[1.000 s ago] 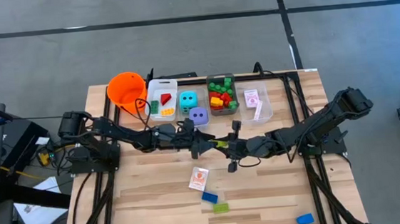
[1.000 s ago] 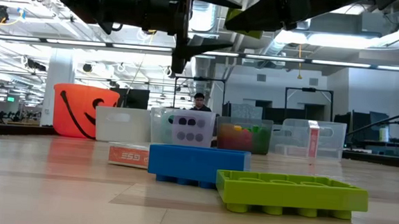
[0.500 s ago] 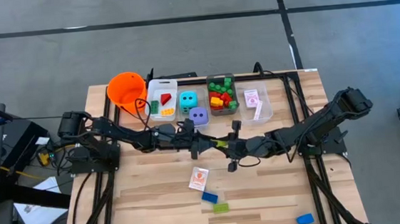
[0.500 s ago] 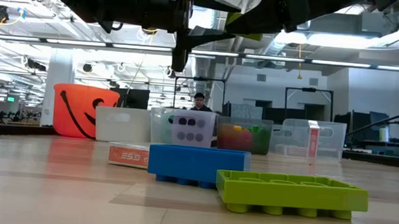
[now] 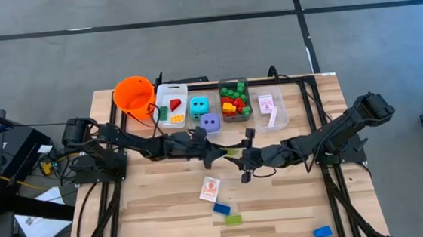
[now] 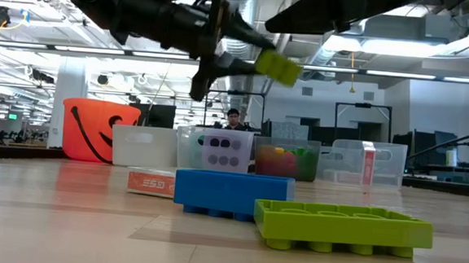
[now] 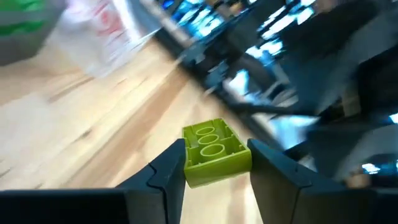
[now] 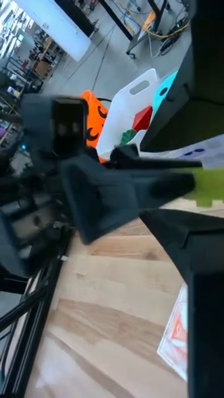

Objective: Pick & Place Toys
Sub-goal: Put the small top light green game piece into the white bin

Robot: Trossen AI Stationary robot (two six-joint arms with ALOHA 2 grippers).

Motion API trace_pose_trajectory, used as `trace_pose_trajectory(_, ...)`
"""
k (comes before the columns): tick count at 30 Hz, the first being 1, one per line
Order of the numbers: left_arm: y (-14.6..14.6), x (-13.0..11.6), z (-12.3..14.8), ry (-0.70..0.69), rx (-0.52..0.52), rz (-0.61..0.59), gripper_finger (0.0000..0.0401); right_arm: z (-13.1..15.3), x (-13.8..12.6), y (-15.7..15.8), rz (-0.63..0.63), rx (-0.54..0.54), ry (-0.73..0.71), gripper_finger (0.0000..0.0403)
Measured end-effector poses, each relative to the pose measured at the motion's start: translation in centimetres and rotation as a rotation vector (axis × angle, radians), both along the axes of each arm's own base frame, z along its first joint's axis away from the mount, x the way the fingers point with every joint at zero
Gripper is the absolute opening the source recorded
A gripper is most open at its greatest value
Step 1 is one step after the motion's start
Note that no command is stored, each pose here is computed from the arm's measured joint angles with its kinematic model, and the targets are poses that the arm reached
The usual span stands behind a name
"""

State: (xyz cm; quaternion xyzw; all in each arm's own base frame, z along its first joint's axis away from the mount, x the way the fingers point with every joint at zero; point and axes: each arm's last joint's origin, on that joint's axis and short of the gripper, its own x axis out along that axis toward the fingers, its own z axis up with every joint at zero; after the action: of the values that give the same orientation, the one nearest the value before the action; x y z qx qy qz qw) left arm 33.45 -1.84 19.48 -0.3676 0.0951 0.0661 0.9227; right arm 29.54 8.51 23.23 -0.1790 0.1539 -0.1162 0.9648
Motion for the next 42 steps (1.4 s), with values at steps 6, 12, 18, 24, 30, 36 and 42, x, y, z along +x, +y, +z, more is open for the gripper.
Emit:
trace_pose_trajectory(6, 0.6, -0.6, -1.7, 0.184, 0.043, 0.083, 0.0143, 0.3, -0.4, 1.0, -0.046, -0.057, -0.024, 0.0171)
trace_pose_trajectory(12, 2.3, -0.7, -2.0, 0.232, 0.127, 0.157, 0.0139, 0.4, -0.8, 1.6, -0.107, -0.116, -0.024, 0.0170)
trace_pose_trajectory(18, 4.1, -1.2, -0.4, 0.209, 0.256, 0.240, 0.0139, 0.3, -0.8, 1.6, -0.111, -0.119, -0.018, 0.0165)
trace_pose_trajectory(24, 5.3, -2.8, 2.3, 0.235, 0.432, 0.337, 0.0139, 0.3, -0.8, 1.6, -0.111, -0.119, -0.015, 0.0163)
trace_pose_trajectory(30, 6.3, -6.3, 3.5, 0.487, 0.574, 0.576, 0.0139, 0.2, -0.8, 1.5, -0.113, -0.114, -0.008, 0.0163)
trace_pose_trajectory(36, 7.0, -9.7, 3.8, 0.666, 0.548, 0.717, 0.0138, 0.1, -0.8, 1.5, -0.113, -0.109, -0.004, 0.0163)
trace_pose_trajectory(42, 7.7, -10.5, 3.8, 0.703, 0.524, 0.755, 0.0158, 0.1, -0.8, 1.5, -0.118, -0.093, -0.008, 0.0163)
